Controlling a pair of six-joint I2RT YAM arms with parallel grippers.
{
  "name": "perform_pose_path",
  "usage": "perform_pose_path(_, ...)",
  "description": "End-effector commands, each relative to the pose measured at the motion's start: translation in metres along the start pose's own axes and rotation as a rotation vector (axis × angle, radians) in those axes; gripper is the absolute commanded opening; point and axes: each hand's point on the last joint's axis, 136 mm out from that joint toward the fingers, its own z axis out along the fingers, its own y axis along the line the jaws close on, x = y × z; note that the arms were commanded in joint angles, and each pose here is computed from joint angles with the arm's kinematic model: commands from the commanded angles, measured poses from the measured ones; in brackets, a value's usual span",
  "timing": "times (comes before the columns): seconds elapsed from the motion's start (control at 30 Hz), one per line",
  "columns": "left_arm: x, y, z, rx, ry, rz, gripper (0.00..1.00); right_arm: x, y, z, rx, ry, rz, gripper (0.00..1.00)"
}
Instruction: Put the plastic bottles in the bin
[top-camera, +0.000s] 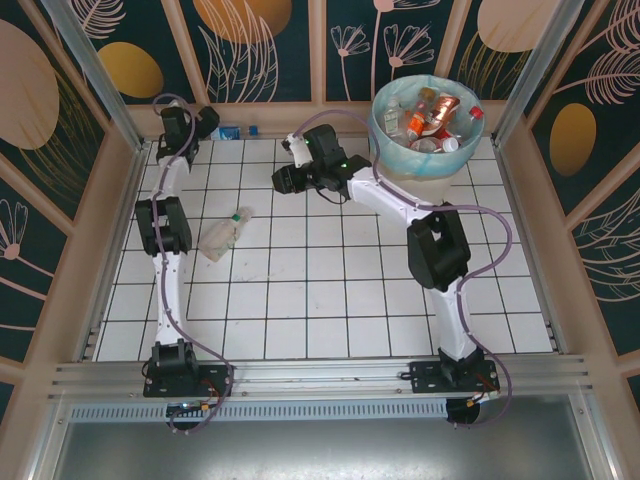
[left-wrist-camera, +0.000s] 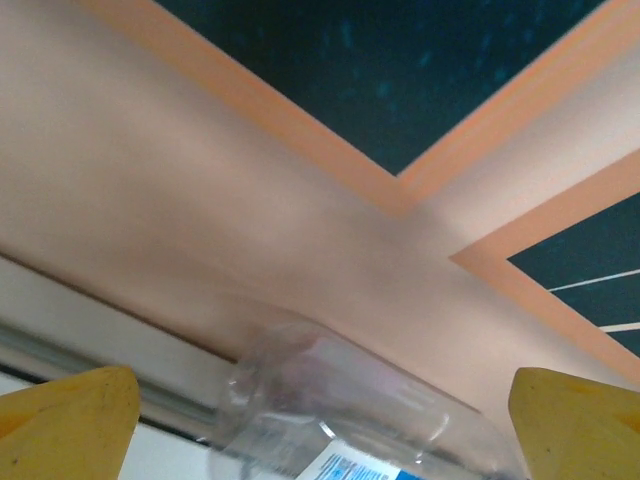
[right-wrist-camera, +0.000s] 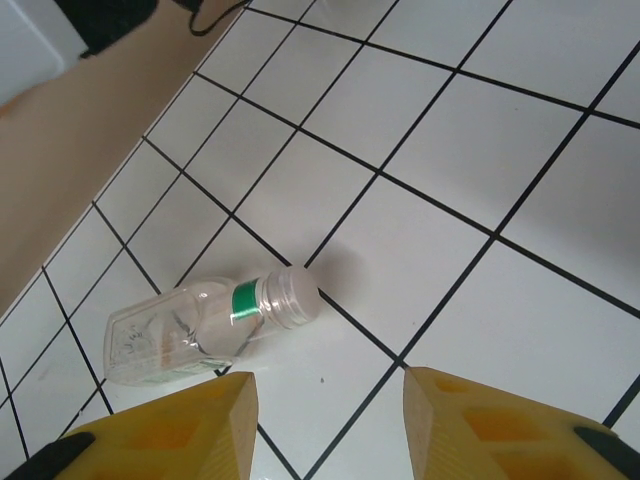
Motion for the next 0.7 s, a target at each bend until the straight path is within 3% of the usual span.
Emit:
perform_pose_path(0.0,-0.003,-0.022,0.005,0.130,-0.021,-0.052,0.93,0.003,-0.005,0.006,-0.008,0.018,0.029,0.43)
perform_pose_path(0.2,0.014,-0.035,0.004,0.199,0.053,-0.026,0.89,0.007,-0.005,0.011,-0.022,0.033,0.052,0.43)
perform_pose_path(0.43,0.063,-0.090,-0.012,0.318,0.220,0.157,0.83,0.010,-0.007,0.012,-0.014,0.041,0.060,0.42)
perform_pose_path(0.6,0.103,-0.148,-0.052,0.469,0.325,0.297,0.78,0.014,-0.011,0.011,0.006,0.046,0.058,0.42)
perform_pose_path(0.67,0.122,-0.185,-0.084,0.610,0.366,0.346,0.78,0.013,-0.014,0.008,0.021,0.041,0.050,0.42)
